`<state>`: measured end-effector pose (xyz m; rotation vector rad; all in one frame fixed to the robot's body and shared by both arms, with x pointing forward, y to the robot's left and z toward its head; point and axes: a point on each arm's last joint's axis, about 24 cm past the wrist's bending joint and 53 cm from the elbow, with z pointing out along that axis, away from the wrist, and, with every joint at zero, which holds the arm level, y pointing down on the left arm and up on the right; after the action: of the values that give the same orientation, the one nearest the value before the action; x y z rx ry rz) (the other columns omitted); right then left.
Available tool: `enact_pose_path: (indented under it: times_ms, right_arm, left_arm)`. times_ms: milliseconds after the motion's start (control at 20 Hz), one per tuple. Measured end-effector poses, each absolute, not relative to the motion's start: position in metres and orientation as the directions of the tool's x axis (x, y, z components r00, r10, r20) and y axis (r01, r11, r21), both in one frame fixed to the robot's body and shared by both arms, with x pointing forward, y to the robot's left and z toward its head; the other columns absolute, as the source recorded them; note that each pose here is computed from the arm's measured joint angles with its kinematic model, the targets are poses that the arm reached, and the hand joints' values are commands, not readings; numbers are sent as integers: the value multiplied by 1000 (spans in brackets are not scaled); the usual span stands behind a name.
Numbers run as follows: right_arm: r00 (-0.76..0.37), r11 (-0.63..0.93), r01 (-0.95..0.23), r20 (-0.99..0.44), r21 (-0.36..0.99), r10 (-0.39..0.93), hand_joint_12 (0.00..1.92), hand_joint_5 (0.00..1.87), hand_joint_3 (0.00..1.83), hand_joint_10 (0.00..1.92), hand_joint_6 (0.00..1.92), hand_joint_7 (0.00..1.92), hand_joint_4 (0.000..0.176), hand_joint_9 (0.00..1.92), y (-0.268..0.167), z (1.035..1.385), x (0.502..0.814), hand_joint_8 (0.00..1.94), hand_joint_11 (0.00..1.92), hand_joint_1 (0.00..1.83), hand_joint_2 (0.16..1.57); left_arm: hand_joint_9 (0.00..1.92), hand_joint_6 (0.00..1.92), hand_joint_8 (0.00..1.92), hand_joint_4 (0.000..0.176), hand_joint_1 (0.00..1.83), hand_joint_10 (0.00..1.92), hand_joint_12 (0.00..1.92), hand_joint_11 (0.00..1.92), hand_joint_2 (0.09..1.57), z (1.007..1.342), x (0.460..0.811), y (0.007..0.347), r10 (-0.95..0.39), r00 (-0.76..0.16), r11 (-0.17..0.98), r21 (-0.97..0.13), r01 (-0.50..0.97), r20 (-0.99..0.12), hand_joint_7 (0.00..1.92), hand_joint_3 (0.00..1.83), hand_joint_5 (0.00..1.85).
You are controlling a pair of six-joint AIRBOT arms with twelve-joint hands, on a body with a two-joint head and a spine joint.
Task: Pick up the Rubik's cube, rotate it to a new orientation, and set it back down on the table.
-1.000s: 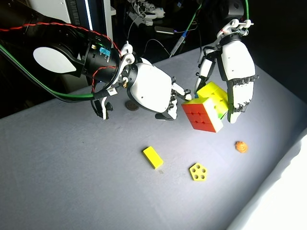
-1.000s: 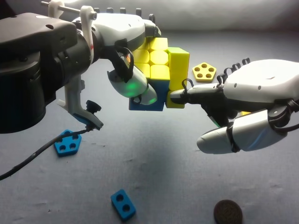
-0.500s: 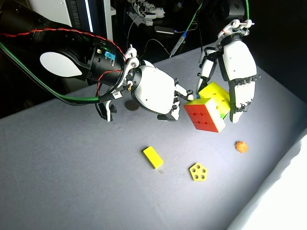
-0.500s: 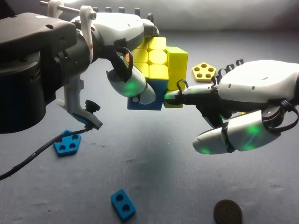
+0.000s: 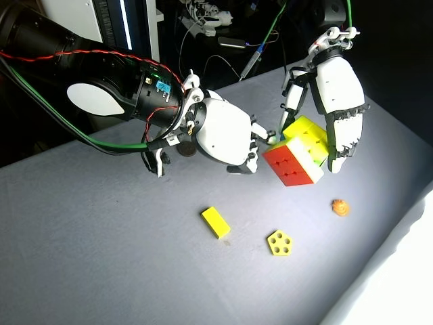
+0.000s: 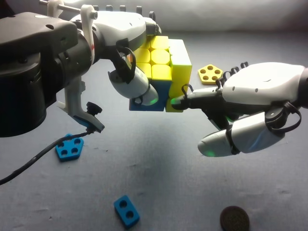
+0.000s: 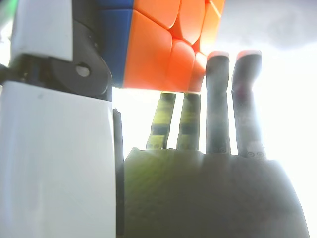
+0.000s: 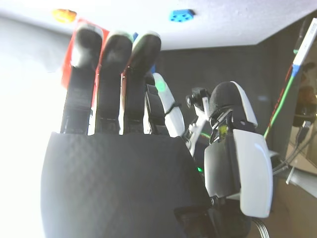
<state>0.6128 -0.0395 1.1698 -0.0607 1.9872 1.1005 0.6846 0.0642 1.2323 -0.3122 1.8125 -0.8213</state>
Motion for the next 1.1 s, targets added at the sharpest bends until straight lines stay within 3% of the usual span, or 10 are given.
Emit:
enact_pose_path:
  times_ms: [200, 350, 400, 500, 600, 850, 1000, 1100]
  right_arm:
    - [-648, 612, -408, -687, 677, 328, 1921, 109, 1, 1864, 3, 545, 0, 487, -37, 1167, 614, 1557, 498, 204, 1224]
    - [-651, 610, -402, -682, 683, 334, 1921, 64, 6, 1888, 1, 496, 0, 448, -35, 1166, 617, 1617, 447, 162, 1236]
    - [-650, 609, -402, -681, 684, 336, 1921, 63, 3, 1858, 4, 527, 0, 483, -35, 1166, 617, 1598, 449, 171, 1232]
    - [-652, 607, -400, -679, 686, 338, 1921, 94, 0, 1787, 14, 586, 0, 535, -34, 1164, 618, 1502, 460, 173, 1225]
    - [-655, 608, -397, -676, 687, 337, 1921, 108, 0, 1841, 16, 565, 0, 523, -34, 1162, 618, 1547, 548, 187, 1218]
    - [-656, 613, -392, -676, 686, 337, 1921, 118, 0, 1805, 13, 598, 0, 539, -34, 1160, 622, 1495, 485, 208, 1213]
    - [-657, 612, -388, -672, 690, 341, 1921, 105, 0, 1870, 4, 573, 0, 533, -34, 1159, 623, 1590, 543, 211, 1211]
    - [-661, 609, -384, -668, 694, 343, 1921, 98, 2, 1884, 1, 576, 0, 532, -33, 1159, 623, 1595, 513, 207, 1215]
  left_arm:
    - [357, 1626, 1840, 2, 1042, 1921, 1921, 394, 1393, 1233, 685, 65, -566, -392, 730, -662, 170, -725, 478, 0, 555]
    - [366, 1707, 1830, 22, 1019, 1921, 1921, 398, 1406, 1233, 685, 65, -566, -391, 731, -661, 170, -726, 478, 4, 508]
    - [377, 1689, 1850, 14, 1020, 1921, 1921, 401, 1407, 1233, 685, 65, -565, -389, 732, -659, 172, -728, 475, 4, 511]
    - [372, 1686, 1836, 17, 1022, 1921, 1921, 391, 1404, 1233, 685, 65, -564, -389, 732, -659, 172, -728, 484, 2, 511]
    - [358, 1647, 1878, 0, 1030, 1921, 1921, 370, 1406, 1233, 685, 65, -565, -389, 732, -660, 171, -728, 463, 2, 528]
    - [353, 1647, 1863, 0, 1031, 1921, 1921, 370, 1404, 1234, 685, 65, -570, -388, 728, -664, 171, -724, 487, 0, 512]
    - [346, 1707, 1840, 20, 1014, 1921, 1921, 371, 1412, 1235, 685, 65, -569, -387, 729, -663, 170, -726, 479, 2, 496]
    - [346, 1655, 1838, 9, 1030, 1921, 1921, 373, 1400, 1234, 685, 65, -569, -387, 729, -663, 170, -726, 490, 0, 522]
